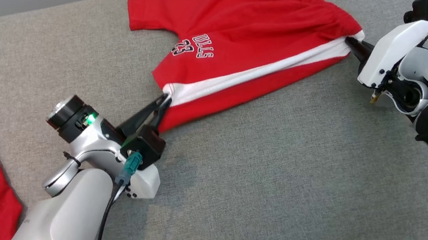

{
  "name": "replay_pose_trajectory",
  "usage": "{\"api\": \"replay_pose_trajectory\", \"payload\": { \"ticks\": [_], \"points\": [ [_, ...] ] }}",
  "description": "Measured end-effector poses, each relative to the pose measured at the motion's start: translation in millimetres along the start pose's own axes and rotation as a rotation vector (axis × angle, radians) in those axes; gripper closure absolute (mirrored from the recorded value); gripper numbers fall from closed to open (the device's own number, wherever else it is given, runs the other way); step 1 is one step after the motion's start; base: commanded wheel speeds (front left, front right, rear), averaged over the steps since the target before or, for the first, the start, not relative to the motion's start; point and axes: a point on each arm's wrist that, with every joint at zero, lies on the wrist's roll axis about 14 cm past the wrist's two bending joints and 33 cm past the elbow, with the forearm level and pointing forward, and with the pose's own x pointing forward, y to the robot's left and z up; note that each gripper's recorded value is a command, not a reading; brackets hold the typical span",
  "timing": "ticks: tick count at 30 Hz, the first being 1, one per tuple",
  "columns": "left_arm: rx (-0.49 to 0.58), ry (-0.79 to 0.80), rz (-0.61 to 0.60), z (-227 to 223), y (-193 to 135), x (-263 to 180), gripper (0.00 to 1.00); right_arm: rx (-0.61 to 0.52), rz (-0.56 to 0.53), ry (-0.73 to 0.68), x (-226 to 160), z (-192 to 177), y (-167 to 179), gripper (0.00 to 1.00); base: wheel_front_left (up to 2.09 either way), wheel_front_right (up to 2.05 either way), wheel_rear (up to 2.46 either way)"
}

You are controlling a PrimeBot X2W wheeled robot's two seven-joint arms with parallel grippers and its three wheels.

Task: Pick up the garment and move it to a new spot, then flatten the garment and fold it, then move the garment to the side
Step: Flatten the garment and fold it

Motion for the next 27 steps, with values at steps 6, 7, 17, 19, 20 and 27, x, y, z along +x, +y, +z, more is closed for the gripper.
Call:
{"api": "replay_pose_trajectory", "payload": {
  "ticks": [6,7,17,19,20,27],
  "points": [
    [0.027,0.031,-0.079,-5.5,-22.9,-9.6,1.00,-0.013,0.003,0.072,-10.6,-11.9,-1.7,1.00,0.00,0.00,0.00],
    [0.032,0.028,-0.082,-3.4,-23.7,-10.3,1.00,-0.013,0.007,0.082,-12.8,-12.9,-0.7,1.00,0.00,0.00,0.00],
    [0.029,0.073,-0.132,-7.2,-45.4,-29.1,1.00,-0.034,0.021,0.186,-40.4,-27.4,1.9,1.00,0.00,0.00,0.00],
    [0.021,0.080,-0.132,-6.7,-47.1,-32.4,1.00,-0.042,0.018,0.210,-46.6,-32.6,0.5,1.00,0.00,0.00,0.00],
    [0.016,0.086,-0.137,-7.6,-50.5,-35.1,1.00,-0.043,0.016,0.217,-49.8,-34.1,-0.4,1.00,0.00,0.00,0.00],
    [-0.023,0.131,-0.204,-13.6,-82.1,-54.4,1.00,-0.067,0.023,0.304,-71.8,-51.7,0.8,1.00,0.00,0.00,0.00]
  ]
}}
